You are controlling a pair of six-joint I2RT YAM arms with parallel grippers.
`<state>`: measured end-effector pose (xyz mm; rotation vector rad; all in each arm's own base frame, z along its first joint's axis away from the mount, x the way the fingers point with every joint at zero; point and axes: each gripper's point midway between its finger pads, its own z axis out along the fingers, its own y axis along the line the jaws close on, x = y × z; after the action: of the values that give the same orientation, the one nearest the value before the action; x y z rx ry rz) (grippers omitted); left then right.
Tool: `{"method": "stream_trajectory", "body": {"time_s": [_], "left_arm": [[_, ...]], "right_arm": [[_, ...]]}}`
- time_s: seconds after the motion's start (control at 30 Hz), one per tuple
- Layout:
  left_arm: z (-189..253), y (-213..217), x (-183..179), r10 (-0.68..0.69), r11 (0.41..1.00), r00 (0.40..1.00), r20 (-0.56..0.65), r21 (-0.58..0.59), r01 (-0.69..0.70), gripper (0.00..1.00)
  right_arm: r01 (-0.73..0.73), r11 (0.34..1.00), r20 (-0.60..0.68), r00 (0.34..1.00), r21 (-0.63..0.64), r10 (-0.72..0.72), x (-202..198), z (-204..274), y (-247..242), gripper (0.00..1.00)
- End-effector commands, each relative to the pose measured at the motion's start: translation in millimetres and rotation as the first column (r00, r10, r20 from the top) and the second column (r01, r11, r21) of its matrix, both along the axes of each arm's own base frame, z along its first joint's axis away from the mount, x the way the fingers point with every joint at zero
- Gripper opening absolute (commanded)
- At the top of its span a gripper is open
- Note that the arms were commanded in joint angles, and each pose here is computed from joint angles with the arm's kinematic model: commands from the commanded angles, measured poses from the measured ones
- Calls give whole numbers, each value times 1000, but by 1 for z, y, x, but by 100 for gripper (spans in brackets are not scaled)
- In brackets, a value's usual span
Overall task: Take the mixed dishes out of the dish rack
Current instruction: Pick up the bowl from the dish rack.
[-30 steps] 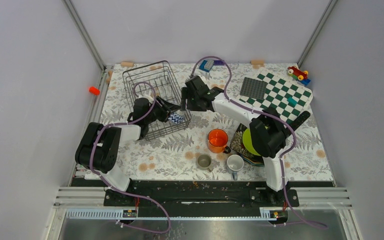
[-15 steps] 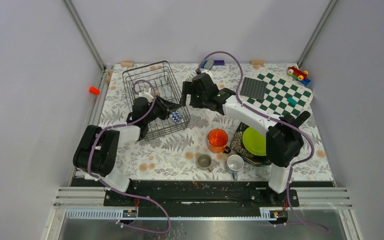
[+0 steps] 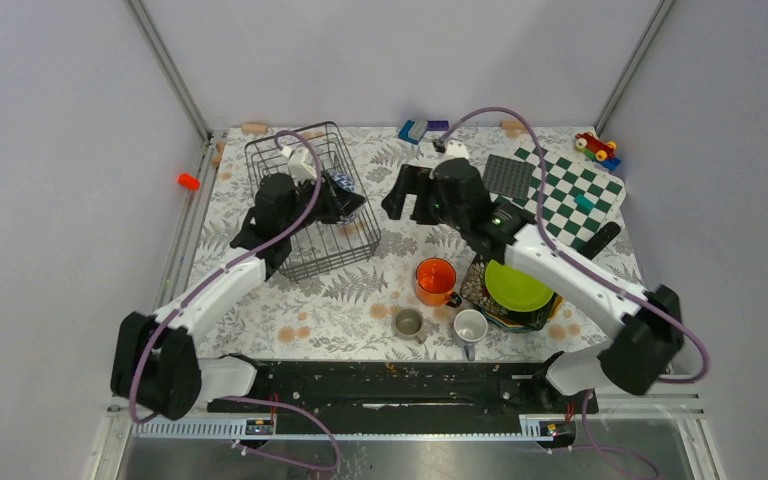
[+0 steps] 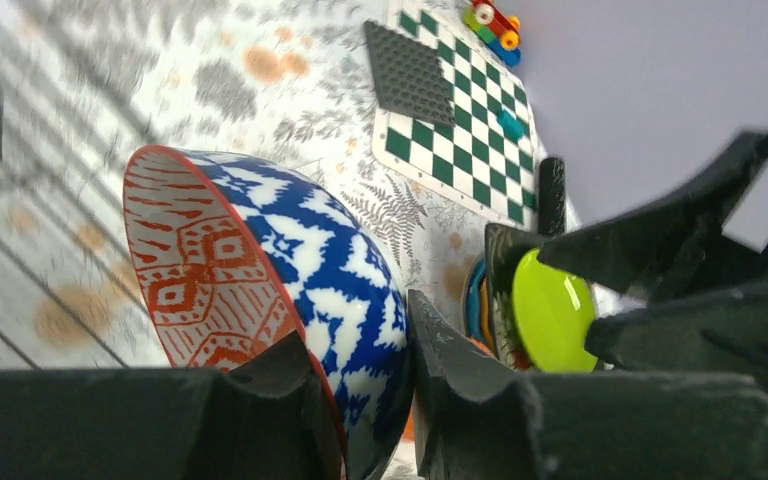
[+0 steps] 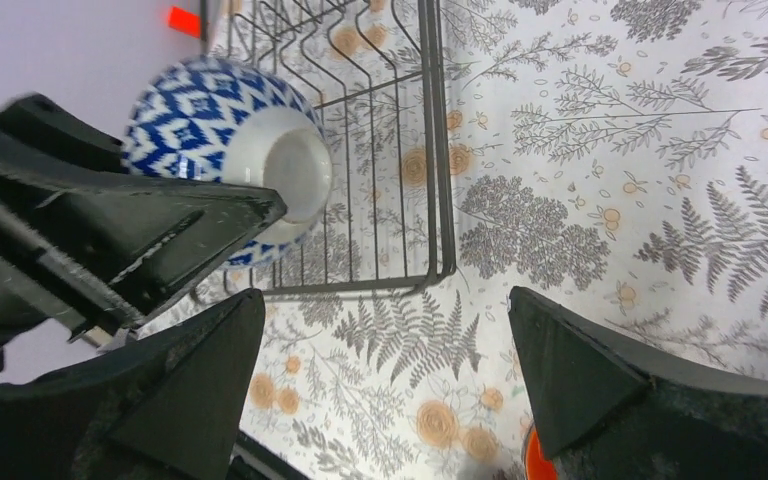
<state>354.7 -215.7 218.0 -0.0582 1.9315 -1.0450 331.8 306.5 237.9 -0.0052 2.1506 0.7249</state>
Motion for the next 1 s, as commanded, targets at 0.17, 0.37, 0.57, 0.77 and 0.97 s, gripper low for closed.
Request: {"method": "stream_trajectory", "body": {"time_s": [0.17,0.37,0.57,0.77,0.97], "left_arm": [[89,-62,-122,-729,663,379,570,726,183,0],[63,-64,-158,-946,308,98,310,951,-30,0],[25,-72,-160,-998,-20,68,-2,960,-278,0],[27,-86,-164,-996,-81,75,-57,932,-354,0],[28,-87,-168,-996,-82,57,-65,925,-371,0]], "right_arm": [[52,997,169,984,57,-61,-62,62,-75,99],[51,990,150,986,134,-71,-105,76,-107,100],[-183,965,37,983,187,179,-144,66,-75,100],[-322,934,-176,921,154,346,-151,23,-38,86],[-332,941,-259,905,63,337,-149,-6,-35,72]]}}
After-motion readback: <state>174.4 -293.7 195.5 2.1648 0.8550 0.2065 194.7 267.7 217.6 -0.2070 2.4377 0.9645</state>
